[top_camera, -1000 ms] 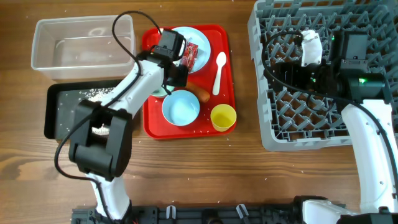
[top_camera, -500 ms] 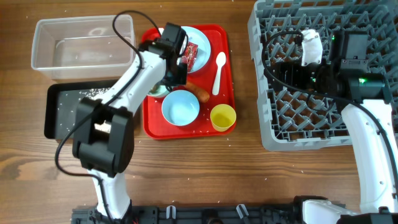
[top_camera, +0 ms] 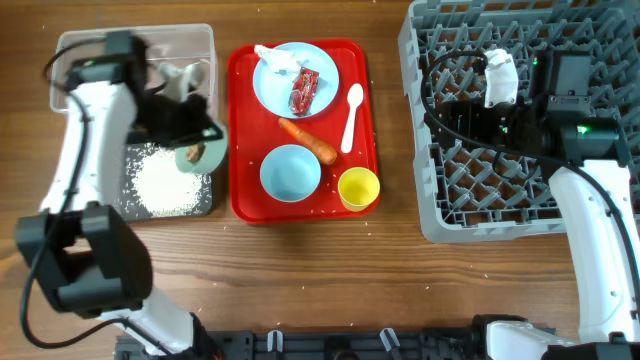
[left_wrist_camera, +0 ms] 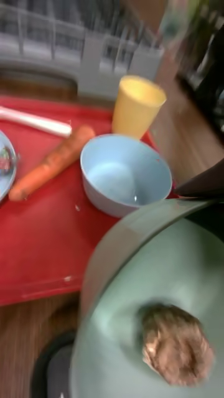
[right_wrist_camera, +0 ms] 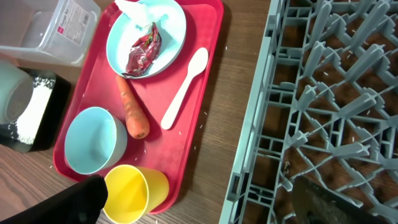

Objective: Sort waste into correct bins and load items into the dishwasher rack
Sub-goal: 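Tip the food scrap from the green bowl onto the black tray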

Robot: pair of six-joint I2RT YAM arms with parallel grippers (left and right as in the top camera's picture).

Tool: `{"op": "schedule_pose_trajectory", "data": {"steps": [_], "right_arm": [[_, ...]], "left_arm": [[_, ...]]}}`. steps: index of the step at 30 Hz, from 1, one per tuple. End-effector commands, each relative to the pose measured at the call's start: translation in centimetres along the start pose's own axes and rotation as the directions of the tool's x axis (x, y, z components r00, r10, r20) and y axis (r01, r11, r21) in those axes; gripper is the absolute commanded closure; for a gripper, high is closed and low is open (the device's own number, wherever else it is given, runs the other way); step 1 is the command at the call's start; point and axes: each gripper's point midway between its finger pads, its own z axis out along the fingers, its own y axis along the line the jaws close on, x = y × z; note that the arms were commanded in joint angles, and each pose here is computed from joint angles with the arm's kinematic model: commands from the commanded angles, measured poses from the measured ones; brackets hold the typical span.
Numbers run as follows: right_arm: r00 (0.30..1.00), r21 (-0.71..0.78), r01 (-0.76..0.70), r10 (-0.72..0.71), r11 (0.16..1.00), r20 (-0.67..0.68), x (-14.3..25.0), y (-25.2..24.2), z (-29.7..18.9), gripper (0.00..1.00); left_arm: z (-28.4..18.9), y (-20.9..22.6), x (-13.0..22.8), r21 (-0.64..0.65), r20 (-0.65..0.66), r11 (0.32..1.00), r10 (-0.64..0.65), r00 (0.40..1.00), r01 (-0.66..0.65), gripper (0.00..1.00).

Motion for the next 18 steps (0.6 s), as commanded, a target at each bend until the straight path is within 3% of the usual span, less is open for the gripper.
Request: {"op": "schedule_pose_trajectory", "data": {"steps": [1,8,13,18], "right_arm": [[1.000,0.014,-0.013,0.013,1.000,-0.001,-0.2,-0.3,0.0,0.03],[1.000,0.014,-0.013,0.013,1.000,-0.001,-0.2,-0.3,0.0,0.03],[1.000,0.017,-0.015,0.015,1.000,-0.006,-0.1,-0.4,0.1,0.03],[1.000,0.017,-0.015,0.015,1.000,-0.008,0.0,-0.4,0.1,0.03]], "left_arm": [[-2.3,-0.4,0.2,0.356,0.153,0.931,0.028,0.988,-0.081,0.96],[-5.6,4.4,1.9,0.552,0.332,0.833,-0.187,0.925,-0.029,0.96],[-9.3,3.8,1.0,0.676,0.458,0.727,-0.287,0.841,-0.120,0.96],[-8.3,4.7,1.0,0.599,0.489,0.784,-0.200,0.849,-0.161,0.96]]}}
